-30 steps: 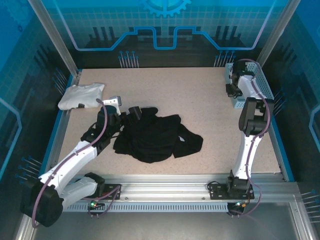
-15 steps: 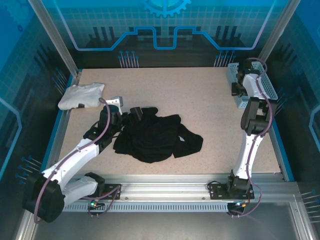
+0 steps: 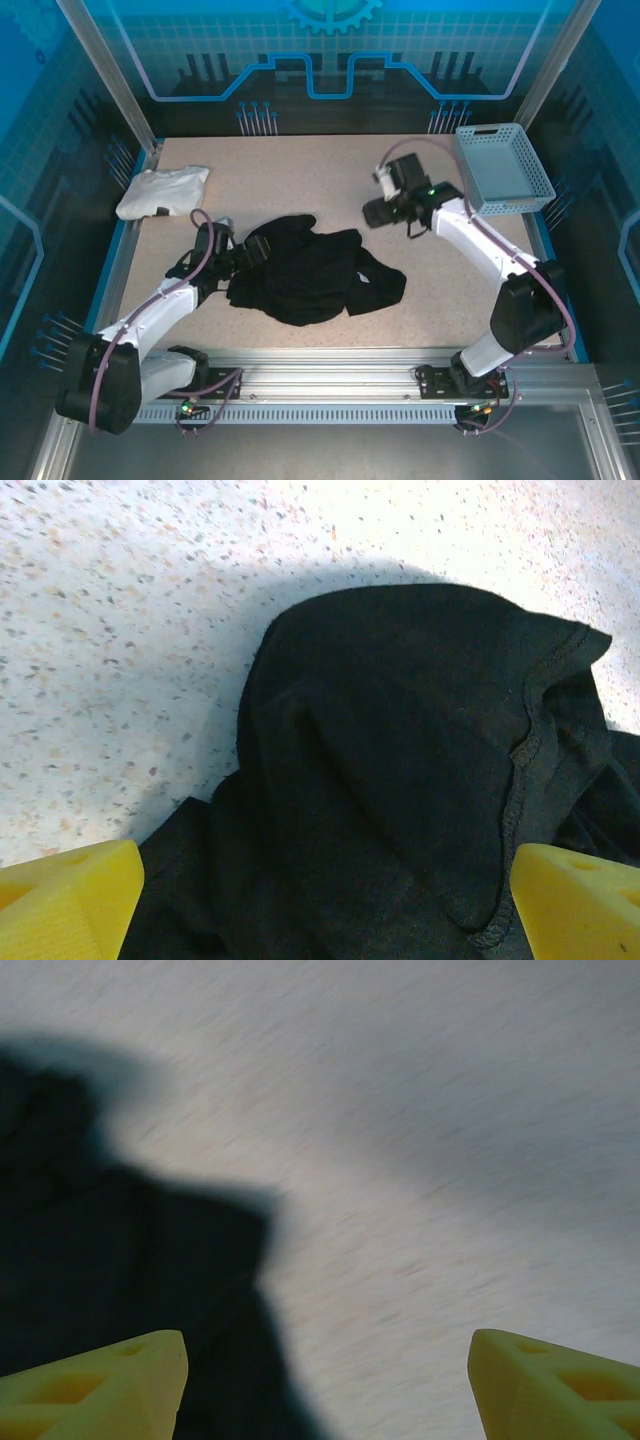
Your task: Fold the inside-out t-shirt
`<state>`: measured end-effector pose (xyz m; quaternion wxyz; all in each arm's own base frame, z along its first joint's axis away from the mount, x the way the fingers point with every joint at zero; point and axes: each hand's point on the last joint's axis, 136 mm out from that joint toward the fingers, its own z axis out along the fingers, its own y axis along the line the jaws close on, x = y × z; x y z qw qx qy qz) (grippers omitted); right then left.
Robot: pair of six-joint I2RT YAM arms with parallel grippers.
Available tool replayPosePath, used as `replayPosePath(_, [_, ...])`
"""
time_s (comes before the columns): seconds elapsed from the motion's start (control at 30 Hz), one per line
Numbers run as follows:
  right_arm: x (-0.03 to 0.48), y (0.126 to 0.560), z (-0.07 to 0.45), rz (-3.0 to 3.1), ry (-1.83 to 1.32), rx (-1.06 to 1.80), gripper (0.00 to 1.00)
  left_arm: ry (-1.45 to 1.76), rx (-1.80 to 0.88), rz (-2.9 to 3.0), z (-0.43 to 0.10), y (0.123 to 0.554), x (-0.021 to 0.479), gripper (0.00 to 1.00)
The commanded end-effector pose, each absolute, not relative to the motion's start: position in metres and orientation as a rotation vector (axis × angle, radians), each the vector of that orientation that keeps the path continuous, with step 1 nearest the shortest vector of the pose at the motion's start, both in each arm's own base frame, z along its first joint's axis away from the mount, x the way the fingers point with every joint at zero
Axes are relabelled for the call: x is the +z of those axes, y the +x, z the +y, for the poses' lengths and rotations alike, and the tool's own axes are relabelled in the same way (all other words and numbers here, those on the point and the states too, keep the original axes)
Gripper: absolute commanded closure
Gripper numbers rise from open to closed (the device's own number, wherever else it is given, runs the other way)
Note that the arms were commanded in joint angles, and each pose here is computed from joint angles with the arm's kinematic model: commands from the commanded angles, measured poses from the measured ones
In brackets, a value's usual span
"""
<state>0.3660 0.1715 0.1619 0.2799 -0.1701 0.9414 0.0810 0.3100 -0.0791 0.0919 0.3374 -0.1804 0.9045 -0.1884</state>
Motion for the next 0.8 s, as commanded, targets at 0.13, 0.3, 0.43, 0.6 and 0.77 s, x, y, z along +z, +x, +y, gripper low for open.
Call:
replayPosePath(0.13, [0.115,0.337,0.227,2.631,-0.297,0.703,0.31,-0.442,-0.578,2.377,-0.098,0.342,0.083,0.1])
replayPosePath(0.3, [0.088,0.345,0.255,2.661,-0.233,0.868,0.44,-0.441,-0.596,2.409,-0.104,0.353,0.065,0.3])
replayPosePath(0.43, [0.071,0.353,0.275,2.686,-0.23,0.934,0.63,-0.44,-0.615,2.384,-0.106,0.356,0.065,0.46])
replayPosePath(0.6, [0.096,0.368,0.262,2.62,-0.235,0.884,0.96,-0.404,-0.663,2.272,-0.108,0.361,0.1,0.83])
replayPosePath(0.77, [0.214,0.381,0.228,2.308,-0.261,0.868,1.0,-0.344,-0.819,2.03,-0.118,0.36,0.191,0.88])
